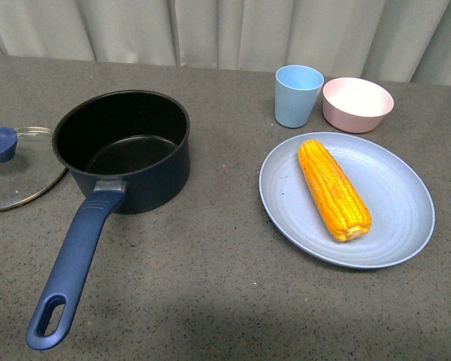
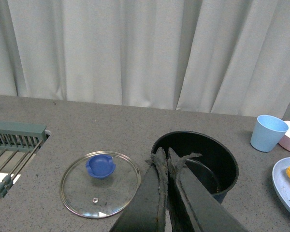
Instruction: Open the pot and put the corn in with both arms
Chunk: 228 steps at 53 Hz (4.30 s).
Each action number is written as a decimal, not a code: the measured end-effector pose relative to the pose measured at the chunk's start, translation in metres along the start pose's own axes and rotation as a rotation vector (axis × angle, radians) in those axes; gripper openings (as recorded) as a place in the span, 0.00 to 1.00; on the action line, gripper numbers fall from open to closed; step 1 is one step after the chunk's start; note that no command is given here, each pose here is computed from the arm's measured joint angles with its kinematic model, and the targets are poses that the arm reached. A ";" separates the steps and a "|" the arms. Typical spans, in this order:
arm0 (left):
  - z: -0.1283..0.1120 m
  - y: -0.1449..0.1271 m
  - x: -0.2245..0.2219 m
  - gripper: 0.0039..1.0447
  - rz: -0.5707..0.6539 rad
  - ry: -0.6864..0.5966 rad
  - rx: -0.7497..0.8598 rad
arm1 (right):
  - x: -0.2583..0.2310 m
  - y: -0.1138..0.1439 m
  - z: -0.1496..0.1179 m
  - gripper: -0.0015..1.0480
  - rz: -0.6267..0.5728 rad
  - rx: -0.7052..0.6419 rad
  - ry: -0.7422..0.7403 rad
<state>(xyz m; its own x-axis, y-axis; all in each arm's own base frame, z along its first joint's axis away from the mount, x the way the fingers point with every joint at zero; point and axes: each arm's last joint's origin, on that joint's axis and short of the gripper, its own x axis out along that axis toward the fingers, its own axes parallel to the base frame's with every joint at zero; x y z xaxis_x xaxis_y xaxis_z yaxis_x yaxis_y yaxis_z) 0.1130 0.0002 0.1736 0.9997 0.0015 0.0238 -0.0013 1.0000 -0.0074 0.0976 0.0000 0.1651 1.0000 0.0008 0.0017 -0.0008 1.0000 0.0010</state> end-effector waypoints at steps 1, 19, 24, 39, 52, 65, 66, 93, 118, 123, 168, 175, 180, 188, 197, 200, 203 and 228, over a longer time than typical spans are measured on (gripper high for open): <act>0.000 0.000 0.000 0.04 0.000 0.000 0.000 | 0.000 0.000 0.000 0.91 0.000 0.000 0.000; -0.004 0.000 -0.011 0.04 0.000 0.030 0.000 | 0.000 0.000 0.000 0.91 0.000 0.000 0.000; -0.003 0.000 -0.016 0.04 0.000 0.009 0.000 | 0.000 0.000 0.000 0.91 0.000 0.000 0.000; -0.003 0.000 -0.016 0.44 0.000 0.007 0.000 | 0.000 0.000 0.000 0.91 0.000 0.000 0.000; -0.003 0.000 -0.016 0.85 0.000 0.007 0.000 | 0.000 0.000 0.000 0.91 0.000 0.000 0.000; -0.003 0.000 -0.016 0.94 0.000 0.007 0.003 | 0.007 0.001 -0.001 0.91 -0.038 -0.013 0.152; -0.003 0.000 -0.016 0.94 0.000 0.006 0.003 | 0.010 0.002 -0.001 0.91 -0.034 -0.013 0.169; -0.003 0.000 -0.016 0.94 0.000 0.006 0.002 | 0.162 0.048 -0.028 0.91 0.100 -0.035 0.660; -0.003 0.000 -0.016 0.94 0.000 0.006 0.003 | 0.239 0.114 -0.085 0.91 0.168 -0.051 0.952; -0.003 0.000 -0.016 0.94 0.000 0.006 0.003 | 0.243 0.117 -0.091 0.91 0.164 -0.048 0.974; -0.003 0.000 -0.016 0.94 0.000 0.006 0.003 | 0.247 0.116 -0.078 0.17 0.243 0.111 1.004; -0.003 0.000 -0.016 0.94 0.000 0.006 0.003 | 0.250 0.118 -0.046 0.14 0.340 0.274 0.934; -0.003 0.000 -0.016 0.94 0.000 0.006 0.003 | 0.259 0.130 -0.031 0.13 0.431 0.396 0.904; -0.003 0.000 -0.016 0.94 0.000 0.006 0.003 | 0.273 0.165 -0.018 0.12 0.539 0.494 0.896; -0.003 0.000 -0.016 0.94 0.000 0.006 0.003 | 0.285 0.219 -0.010 0.11 0.633 0.539 0.909; -0.003 0.000 -0.016 0.94 0.000 0.006 0.003 | 0.285 0.237 -0.011 0.11 0.657 0.541 0.926; -0.003 0.000 -0.016 0.94 0.000 0.006 0.003 | 0.285 0.250 -0.014 0.11 0.672 0.538 0.944; -0.003 0.000 -0.016 0.94 0.000 0.006 0.003 | 0.293 0.293 -0.031 0.11 0.658 0.515 0.991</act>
<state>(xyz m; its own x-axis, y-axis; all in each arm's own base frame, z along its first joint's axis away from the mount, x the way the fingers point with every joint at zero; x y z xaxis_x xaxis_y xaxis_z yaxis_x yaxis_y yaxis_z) 0.0967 0.0002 0.1701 0.9998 0.0019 0.0177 -0.0018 1.0000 -0.0048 0.3908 0.2929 0.1348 0.3865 0.7108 -0.5877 -0.2693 0.6964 0.6652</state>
